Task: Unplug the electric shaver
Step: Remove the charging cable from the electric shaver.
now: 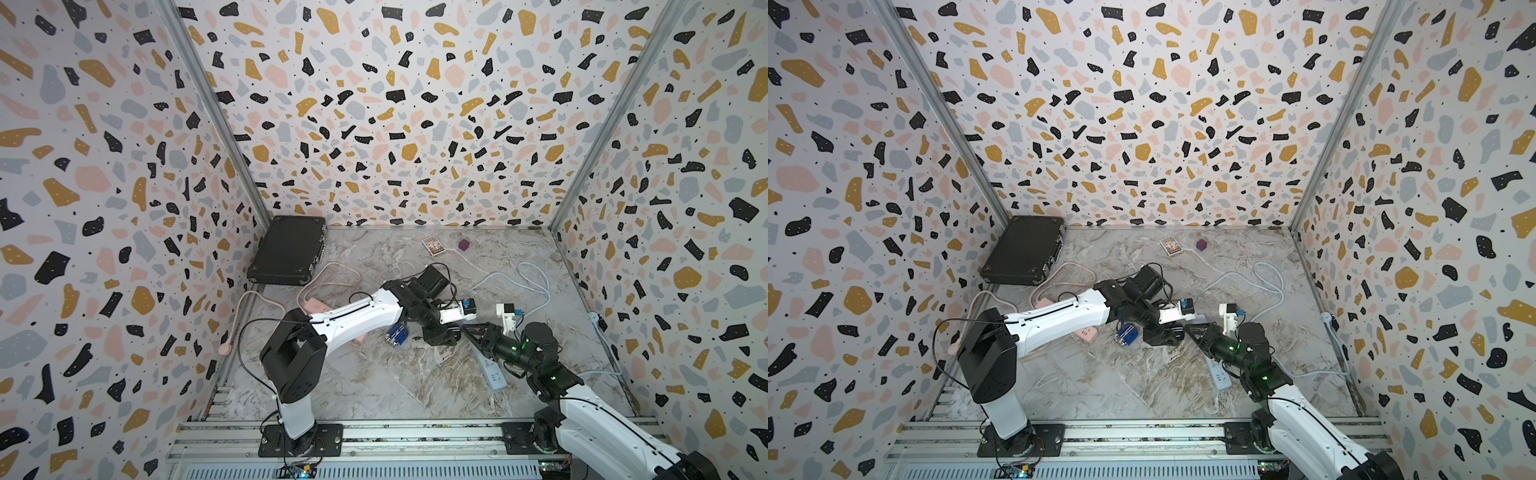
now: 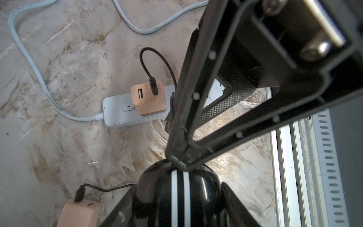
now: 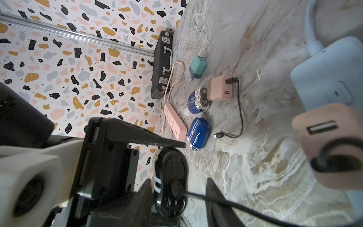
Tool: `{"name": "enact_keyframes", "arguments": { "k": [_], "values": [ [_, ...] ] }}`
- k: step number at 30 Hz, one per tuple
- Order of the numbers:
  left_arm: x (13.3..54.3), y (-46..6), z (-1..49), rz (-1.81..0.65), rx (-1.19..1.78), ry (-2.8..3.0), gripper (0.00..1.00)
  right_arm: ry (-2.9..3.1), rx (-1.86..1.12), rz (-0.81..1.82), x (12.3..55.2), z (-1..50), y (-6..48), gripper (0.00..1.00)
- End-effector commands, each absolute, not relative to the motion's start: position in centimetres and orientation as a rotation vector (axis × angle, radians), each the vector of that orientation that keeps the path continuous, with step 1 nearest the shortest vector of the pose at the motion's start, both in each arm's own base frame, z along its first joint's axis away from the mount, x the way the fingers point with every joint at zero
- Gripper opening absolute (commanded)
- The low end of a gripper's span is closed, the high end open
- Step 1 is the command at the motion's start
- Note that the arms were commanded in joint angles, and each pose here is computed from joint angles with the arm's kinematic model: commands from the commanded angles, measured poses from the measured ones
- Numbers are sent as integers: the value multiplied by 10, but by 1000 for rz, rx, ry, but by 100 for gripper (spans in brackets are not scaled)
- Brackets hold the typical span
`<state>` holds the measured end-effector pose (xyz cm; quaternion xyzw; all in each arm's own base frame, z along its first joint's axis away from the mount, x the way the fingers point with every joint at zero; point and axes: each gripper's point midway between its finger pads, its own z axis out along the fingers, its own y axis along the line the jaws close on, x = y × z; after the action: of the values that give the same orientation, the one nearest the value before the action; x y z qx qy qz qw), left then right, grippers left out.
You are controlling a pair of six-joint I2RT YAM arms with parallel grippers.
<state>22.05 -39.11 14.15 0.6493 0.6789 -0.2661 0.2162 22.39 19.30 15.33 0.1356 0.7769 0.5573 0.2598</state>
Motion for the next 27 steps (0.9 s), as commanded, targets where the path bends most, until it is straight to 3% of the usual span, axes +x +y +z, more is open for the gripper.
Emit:
{"name": "enact_keyframes", "arguments": {
  "k": [1,11,27],
  "values": [
    [215,-394,151,-777,1793,1852,53,2032,316,1522,233,179,196,43],
    [217,-395,150,-776,1793,1855,53,2049,311,1528,234,176,199,37],
    [217,-395,147,-770,1801,1861,53,2044,283,1564,237,184,206,17]
  ]
}}
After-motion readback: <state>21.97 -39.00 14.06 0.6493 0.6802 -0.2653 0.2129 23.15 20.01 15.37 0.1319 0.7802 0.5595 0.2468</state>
